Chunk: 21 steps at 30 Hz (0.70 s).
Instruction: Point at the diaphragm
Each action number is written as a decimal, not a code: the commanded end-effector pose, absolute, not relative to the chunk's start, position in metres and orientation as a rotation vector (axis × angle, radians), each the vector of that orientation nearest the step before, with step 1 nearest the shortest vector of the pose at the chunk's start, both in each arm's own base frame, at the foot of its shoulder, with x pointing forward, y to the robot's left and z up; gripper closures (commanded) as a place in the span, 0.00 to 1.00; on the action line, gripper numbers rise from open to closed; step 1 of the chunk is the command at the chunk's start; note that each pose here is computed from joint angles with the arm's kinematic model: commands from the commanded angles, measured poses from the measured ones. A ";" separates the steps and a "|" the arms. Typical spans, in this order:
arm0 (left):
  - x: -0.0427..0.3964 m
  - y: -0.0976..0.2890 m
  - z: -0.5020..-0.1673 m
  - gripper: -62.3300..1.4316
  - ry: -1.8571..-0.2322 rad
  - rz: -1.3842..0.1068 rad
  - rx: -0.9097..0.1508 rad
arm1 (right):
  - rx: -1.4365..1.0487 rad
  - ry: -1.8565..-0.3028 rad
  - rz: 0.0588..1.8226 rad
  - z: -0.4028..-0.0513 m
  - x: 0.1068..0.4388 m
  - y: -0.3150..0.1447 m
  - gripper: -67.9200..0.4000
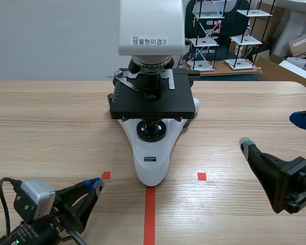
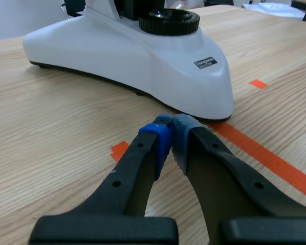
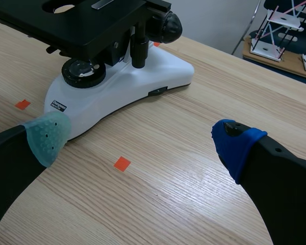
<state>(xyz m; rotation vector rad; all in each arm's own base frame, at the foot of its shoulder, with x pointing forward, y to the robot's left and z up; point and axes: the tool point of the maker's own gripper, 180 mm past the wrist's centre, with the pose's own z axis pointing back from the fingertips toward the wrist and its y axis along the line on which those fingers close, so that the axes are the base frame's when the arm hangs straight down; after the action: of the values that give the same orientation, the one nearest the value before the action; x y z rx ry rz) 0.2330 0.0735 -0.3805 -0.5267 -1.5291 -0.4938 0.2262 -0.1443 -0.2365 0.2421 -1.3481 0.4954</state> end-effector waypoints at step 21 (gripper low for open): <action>0.271 0.031 -0.326 0.95 -1.826 -0.532 -0.562 | 0.220 -1.355 0.531 -0.234 0.229 -0.144 0.11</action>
<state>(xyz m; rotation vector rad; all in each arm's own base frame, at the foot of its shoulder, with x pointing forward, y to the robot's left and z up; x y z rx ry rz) 0.2639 0.0285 -0.3366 -0.5630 -1.7865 -0.5239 0.2251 -0.1445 -0.2411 0.2163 -1.3279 0.5302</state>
